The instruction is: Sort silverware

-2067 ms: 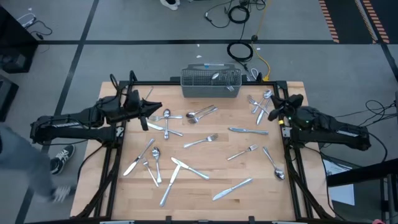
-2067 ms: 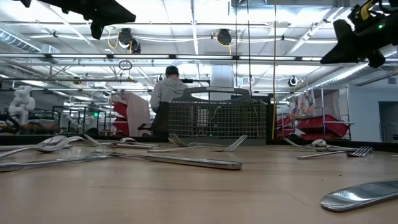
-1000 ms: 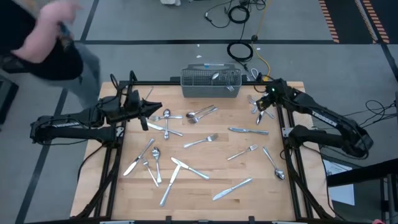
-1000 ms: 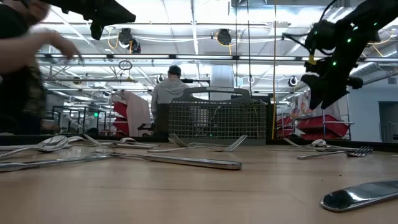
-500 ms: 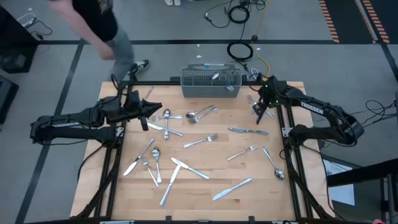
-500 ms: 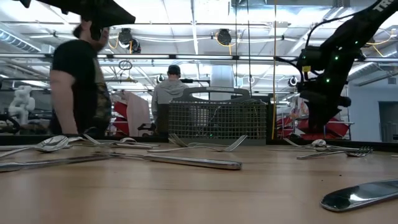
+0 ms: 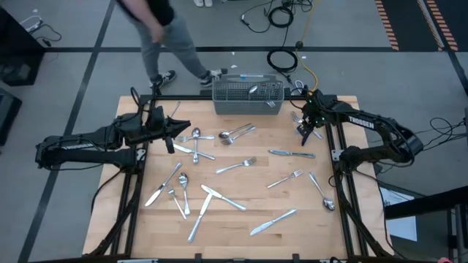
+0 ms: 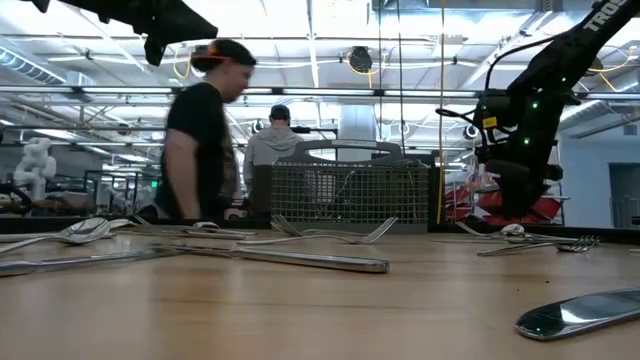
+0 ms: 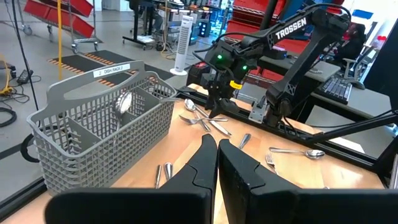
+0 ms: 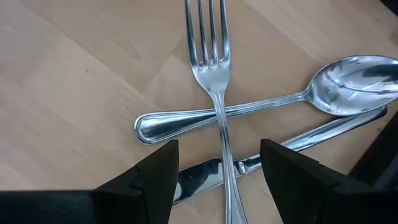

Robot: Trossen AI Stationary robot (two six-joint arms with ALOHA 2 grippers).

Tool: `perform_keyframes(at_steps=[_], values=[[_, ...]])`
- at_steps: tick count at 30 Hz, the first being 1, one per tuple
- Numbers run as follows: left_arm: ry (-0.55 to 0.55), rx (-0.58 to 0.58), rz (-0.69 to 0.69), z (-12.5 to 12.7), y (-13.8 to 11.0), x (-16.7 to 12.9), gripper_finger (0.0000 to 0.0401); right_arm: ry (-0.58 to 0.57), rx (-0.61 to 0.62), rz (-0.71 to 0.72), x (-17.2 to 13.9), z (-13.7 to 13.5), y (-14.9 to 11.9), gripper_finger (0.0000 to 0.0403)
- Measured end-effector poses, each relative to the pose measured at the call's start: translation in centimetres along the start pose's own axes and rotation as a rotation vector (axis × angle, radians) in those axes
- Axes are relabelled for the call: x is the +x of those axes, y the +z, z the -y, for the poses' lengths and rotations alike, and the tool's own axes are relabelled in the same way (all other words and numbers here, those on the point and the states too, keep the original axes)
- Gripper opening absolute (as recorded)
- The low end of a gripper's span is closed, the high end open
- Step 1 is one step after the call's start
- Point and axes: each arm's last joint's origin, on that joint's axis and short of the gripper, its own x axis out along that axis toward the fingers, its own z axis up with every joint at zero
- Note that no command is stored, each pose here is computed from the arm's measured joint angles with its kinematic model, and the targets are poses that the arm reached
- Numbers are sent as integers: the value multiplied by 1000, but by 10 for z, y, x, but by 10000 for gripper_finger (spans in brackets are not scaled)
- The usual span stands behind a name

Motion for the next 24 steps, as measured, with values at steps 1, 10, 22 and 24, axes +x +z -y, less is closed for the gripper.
perform_keyframes(at_steps=[1, 10, 22, 24], values=[[0, 0, 0, 0, 0, 0, 22, -1, 0, 0, 0, 0, 0, 214], [3, 3, 1, 0, 0, 0, 22, -78, -9, -42, 10, -8, 1, 214], [7, 4, 1, 0, 0, 0, 22, -83, 130, -19, 18, -13, 5, 206], [7, 4, 1, 0, 0, 0, 22, -100, 138, -10, 20, -14, 6, 200]])
